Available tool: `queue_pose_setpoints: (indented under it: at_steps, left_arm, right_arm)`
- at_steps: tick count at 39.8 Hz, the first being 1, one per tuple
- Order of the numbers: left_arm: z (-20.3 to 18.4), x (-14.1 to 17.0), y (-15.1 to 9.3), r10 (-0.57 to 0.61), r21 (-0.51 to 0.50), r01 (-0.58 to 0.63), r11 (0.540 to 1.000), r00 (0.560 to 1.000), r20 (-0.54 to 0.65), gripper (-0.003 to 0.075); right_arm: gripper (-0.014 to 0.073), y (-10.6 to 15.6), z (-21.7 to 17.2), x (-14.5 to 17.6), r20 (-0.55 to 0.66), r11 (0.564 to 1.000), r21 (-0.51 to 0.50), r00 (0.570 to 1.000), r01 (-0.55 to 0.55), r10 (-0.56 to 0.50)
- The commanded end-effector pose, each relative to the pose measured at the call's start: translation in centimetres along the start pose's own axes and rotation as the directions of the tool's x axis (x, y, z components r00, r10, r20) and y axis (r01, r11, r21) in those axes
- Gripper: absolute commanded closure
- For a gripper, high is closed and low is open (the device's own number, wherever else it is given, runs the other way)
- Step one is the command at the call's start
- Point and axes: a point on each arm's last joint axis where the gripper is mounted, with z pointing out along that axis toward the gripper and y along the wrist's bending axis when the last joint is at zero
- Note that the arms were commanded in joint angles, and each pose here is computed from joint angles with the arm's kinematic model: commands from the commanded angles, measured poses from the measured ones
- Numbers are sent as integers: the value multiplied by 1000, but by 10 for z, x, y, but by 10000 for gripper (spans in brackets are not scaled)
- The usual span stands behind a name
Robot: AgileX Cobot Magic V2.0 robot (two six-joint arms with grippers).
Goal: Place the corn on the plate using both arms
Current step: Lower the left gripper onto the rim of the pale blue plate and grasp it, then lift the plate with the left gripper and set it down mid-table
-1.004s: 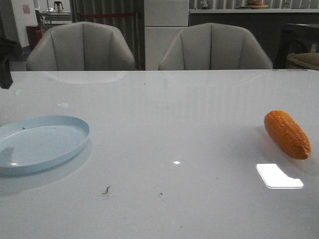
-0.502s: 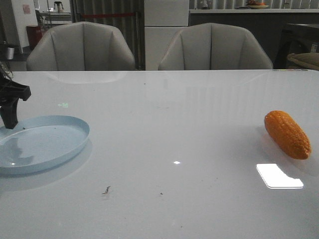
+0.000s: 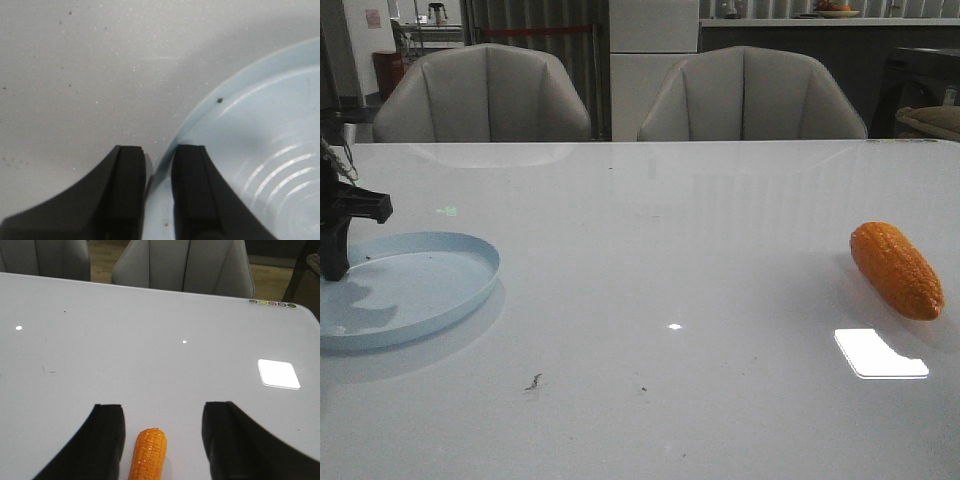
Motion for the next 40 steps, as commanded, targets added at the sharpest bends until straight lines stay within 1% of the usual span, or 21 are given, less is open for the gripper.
queue_pose_setpoints:
  at_steps: [1, 6, 10, 16, 22, 26, 29, 35, 38, 40]
  left_arm:
    - [-22, -8, 0, -17, 8, 17, 1000, 998, 65, 629]
    - [-22, -10, 1, -16, 7, 15, 1000, 997, 73, 631]
    - [-29, -15, 3, 6, -21, -4, 1000, 997, 79, 631]
    - [-53, -30, 7, 19, -58, -14, 998, 996, 84, 630]
    - [-84, -46, 6, -7, -46, 12, 999, 994, 110, 631]
    - [-105, -56, 1, -50, 22, 48, 999, 989, 139, 631]
    - [-120, -63, -6, -91, 106, 74, 992, 982, 165, 631]
    - [-137, -68, -28, -161, 297, 105, 949, 972, 172, 631]
    - [-141, -67, -43, -171, 368, 103, 924, 973, 157, 631]
    - [-143, -66, -52, -166, 397, 96, 913, 975, 147, 631]
  right_arm:
    - [136, 0, -4, -21, 133, 1000, -1, 991, -3, 3]
    - [136, 0, -4, -21, 133, 1000, -1, 991, -3, 3]
    - [136, 0, -4, -21, 133, 1000, -1, 991, -3, 3]
    - [136, 0, -4, -21, 132, 1000, -1, 991, -3, 3]
    - [136, 0, -4, -21, 132, 1000, -1, 991, -3, 3]
    - [136, 0, -4, -21, 132, 1000, -1, 991, -3, 3]
    - [136, 0, -4, -21, 132, 1000, -1, 991, -3, 3]
    - [136, 0, -4, -21, 132, 1000, -1, 991, -3, 3]
    - [136, 0, -4, -21, 132, 1000, -1, 991, -3, 3]
    - [136, 0, -4, -21, 132, 1000, -1, 991, -3, 3]
